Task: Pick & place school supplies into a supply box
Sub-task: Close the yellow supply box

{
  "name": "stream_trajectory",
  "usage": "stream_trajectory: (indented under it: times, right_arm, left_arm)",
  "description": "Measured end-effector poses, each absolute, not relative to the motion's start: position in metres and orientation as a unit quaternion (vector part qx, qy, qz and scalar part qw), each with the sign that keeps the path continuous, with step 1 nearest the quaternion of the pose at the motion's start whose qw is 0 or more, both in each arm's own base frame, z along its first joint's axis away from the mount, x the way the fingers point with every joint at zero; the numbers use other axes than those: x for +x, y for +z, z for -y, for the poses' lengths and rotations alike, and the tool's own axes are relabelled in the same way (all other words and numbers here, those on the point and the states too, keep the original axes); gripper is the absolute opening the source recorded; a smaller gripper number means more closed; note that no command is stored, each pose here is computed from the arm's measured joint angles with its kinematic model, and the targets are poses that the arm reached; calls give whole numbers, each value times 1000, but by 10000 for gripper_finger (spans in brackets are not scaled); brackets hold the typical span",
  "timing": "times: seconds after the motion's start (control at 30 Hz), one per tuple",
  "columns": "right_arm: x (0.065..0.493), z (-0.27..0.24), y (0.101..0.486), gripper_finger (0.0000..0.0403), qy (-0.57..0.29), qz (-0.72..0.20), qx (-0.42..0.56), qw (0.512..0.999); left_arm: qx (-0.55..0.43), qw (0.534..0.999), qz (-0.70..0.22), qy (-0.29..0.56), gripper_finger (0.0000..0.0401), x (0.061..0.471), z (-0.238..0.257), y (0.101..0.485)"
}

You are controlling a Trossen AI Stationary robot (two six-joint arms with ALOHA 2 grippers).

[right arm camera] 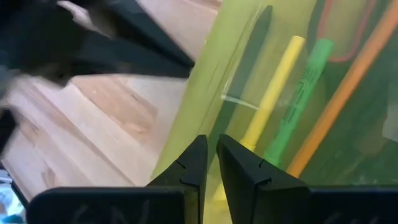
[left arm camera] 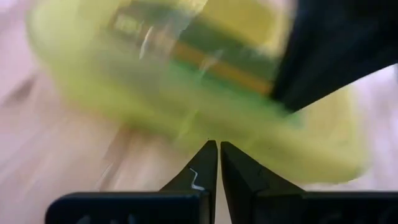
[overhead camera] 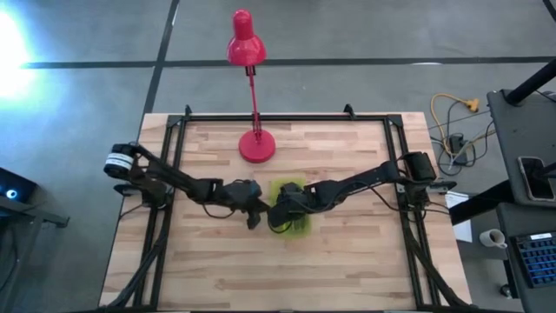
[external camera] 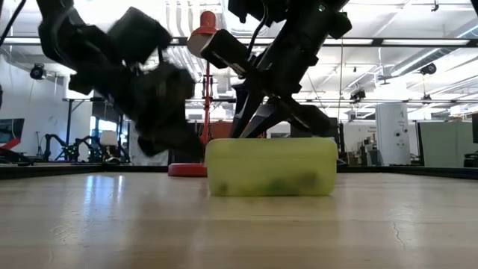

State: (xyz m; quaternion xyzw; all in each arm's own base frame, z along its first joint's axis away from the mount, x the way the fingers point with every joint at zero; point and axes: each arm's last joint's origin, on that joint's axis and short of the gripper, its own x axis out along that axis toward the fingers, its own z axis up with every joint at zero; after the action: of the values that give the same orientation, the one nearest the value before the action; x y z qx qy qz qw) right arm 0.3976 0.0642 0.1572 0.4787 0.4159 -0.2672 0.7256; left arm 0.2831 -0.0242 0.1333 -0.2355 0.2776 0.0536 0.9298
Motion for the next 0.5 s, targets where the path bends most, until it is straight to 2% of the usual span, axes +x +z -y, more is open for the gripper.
stream_trajectory:
  times: [0.5]
  right_arm:
    - [398,-64,157,38,-258,-422,482,723]
  left_arm:
    - [-181,946,-263,60,6,286,24,131]
